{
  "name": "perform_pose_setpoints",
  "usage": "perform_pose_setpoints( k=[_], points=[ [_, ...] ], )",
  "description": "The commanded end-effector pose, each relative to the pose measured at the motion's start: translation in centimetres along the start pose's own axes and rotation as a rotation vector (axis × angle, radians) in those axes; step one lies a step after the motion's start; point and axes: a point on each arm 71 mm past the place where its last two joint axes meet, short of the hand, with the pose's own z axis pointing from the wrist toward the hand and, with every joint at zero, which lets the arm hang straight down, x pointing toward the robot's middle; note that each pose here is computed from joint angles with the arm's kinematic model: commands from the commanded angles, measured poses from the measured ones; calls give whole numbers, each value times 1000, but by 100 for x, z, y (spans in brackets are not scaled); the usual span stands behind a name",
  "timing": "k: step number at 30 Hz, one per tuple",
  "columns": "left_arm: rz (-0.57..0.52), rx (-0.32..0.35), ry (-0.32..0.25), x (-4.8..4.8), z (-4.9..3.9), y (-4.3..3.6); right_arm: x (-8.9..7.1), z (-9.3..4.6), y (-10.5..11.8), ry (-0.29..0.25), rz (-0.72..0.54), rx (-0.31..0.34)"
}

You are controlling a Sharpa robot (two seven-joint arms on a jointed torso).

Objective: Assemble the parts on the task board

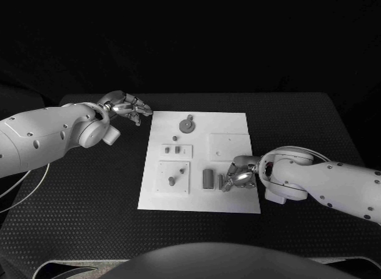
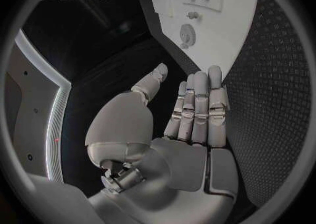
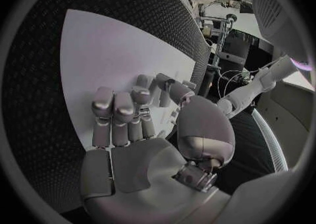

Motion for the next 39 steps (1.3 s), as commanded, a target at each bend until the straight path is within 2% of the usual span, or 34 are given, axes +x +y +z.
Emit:
perform_pose_setpoints(
  k=[1, 17, 21, 26, 31, 39],
  points=[
    [-1, 8, 14, 19, 4, -17, -1, 17, 10, -8, -24, 14],
    [-1, 7, 14, 18, 3, -16, -10, 56, 6, -13, -30, 41],
    [-1, 4, 13, 9, -2, -9, 3, 45, -5, 8, -12, 28],
    [0, 4, 13, 8, -3, -9, -6, 40, 3, -25, -3, 0],
    [0, 5, 15, 15, -1, -12, 16, 43, 16, 10, 7, -23],
    [0, 6, 15, 15, 0, -12, 2, 60, -16, 0, 10, 3]
  ],
)
